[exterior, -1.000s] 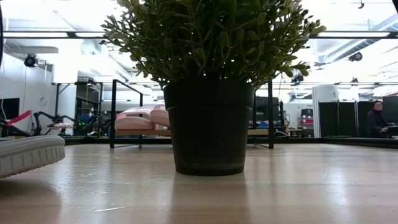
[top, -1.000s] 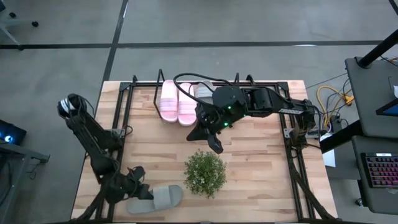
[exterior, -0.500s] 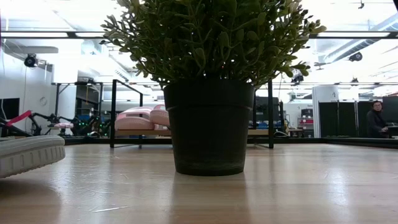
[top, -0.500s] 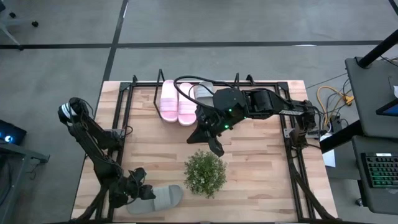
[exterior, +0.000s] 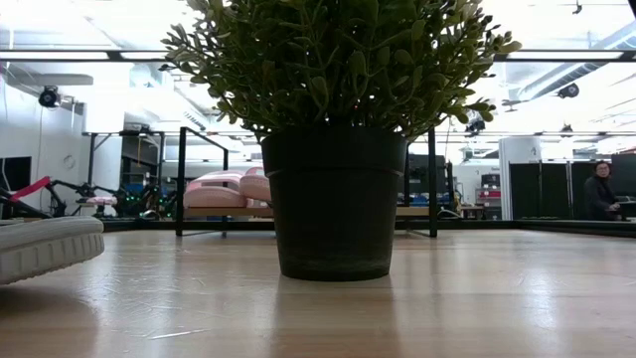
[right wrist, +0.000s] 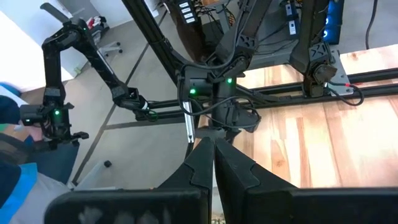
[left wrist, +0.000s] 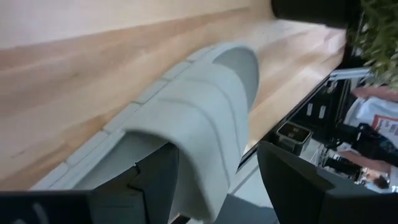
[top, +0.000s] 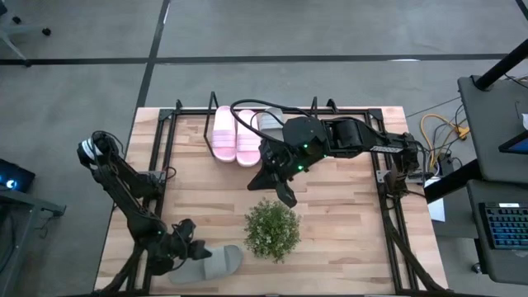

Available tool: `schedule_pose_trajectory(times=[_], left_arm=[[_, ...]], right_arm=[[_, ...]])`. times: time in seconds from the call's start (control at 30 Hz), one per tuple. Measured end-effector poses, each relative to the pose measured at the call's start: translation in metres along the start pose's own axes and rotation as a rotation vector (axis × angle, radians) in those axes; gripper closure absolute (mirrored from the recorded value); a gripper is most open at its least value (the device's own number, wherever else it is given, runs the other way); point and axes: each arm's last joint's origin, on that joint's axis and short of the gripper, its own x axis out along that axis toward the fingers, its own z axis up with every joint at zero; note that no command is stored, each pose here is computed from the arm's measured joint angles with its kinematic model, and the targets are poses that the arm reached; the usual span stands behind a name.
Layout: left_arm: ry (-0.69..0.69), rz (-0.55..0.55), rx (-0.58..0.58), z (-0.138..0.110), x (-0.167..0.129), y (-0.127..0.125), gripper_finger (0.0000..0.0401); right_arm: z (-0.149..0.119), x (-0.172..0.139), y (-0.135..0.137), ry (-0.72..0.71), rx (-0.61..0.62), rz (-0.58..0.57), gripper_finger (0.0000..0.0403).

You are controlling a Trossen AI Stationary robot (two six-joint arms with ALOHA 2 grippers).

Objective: Pick and place slides into the shelf
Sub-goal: Put the gray slide on the shelf

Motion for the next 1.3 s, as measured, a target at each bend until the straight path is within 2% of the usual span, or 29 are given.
schedule_pose_trajectory(times=[0.43,0.9,1.03,1.23,1.3], left_arm=[[-0.024,-0.011,-0.001,0.002,0.003,-0.001,0.0198],[0.007,-0.073,-0.018,-0.012,0.032,0.005,0.0202],[0.007,-0.080,-0.021,-0.013,0.035,0.006,0.0245],[-0.006,-0.100,-0.007,-0.013,0.034,0.004,0.0362],[-0.018,-0.109,-0.007,-0.013,0.034,0.004,0.0389]], right_arm=[[0.000,0.000,0.001,0.001,-0.001,0.002,0.0394],[-0.001,0.001,0.004,0.005,0.004,0.009,0.0394],[-0.001,0.001,0.004,0.005,0.004,0.009,0.0394],[-0.002,0.001,0.005,0.007,0.004,0.010,0.0394],[-0.002,0.001,0.004,0.007,0.004,0.010,0.0394]])
